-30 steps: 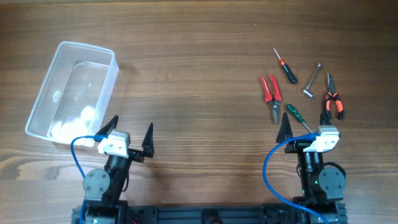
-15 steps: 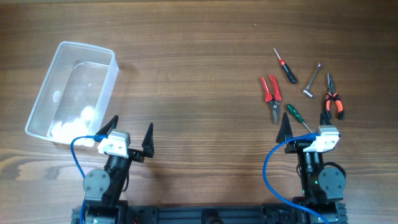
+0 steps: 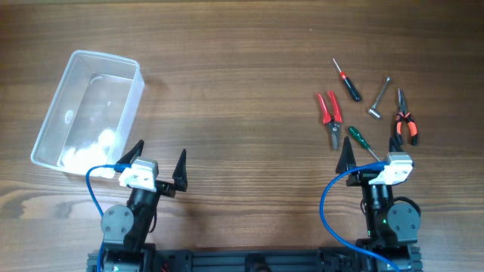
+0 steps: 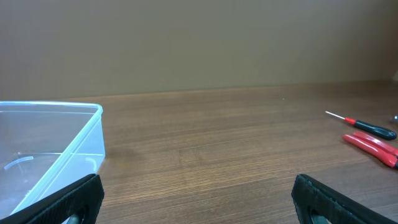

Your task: Pack container

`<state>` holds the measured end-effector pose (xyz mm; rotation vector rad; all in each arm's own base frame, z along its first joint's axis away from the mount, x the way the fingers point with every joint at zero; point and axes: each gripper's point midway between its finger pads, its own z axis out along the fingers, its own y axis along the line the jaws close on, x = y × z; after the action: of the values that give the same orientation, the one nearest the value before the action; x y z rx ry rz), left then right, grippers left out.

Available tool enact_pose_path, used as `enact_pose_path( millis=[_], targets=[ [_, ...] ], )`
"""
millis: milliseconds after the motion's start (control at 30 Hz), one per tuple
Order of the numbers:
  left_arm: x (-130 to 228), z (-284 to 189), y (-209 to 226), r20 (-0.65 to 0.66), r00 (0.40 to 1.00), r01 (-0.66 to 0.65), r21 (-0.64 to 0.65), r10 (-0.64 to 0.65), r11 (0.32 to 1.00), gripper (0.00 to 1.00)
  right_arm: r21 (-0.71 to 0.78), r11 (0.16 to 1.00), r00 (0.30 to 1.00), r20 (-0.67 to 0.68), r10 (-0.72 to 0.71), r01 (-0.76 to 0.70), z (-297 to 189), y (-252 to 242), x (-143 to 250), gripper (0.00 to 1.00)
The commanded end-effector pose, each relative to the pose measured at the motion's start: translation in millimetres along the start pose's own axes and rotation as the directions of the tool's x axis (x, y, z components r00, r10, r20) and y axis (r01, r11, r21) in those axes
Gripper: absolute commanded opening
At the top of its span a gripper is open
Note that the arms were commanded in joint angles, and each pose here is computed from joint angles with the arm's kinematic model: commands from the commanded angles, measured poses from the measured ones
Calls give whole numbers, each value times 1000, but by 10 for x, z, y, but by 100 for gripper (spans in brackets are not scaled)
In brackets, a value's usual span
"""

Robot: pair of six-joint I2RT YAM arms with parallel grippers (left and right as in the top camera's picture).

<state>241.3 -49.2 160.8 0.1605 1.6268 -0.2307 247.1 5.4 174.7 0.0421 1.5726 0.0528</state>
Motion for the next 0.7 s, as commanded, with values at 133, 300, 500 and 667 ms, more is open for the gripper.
enact_pose_path(
  millis=[133, 300, 500, 667],
  targets=[
    [13, -3, -64, -3, 1000, -20, 34, 20, 999, 100, -10, 1000, 1000, 14, 19, -19, -6, 14, -33, 100],
    [13, -3, -64, -3, 1000, -20, 34, 20, 999, 100, -10, 1000, 1000, 14, 19, -19, -6, 14, -33, 100],
    [13, -3, -64, -3, 1000, -20, 34, 20, 999, 100, -10, 1000, 1000, 14, 19, -19, -5, 14, -32, 100],
    [13, -3, -62, -3, 1000, -20, 33, 20, 999, 100, 5, 1000, 1000, 16, 17, -17, -6, -11, -37, 100]
  ],
)
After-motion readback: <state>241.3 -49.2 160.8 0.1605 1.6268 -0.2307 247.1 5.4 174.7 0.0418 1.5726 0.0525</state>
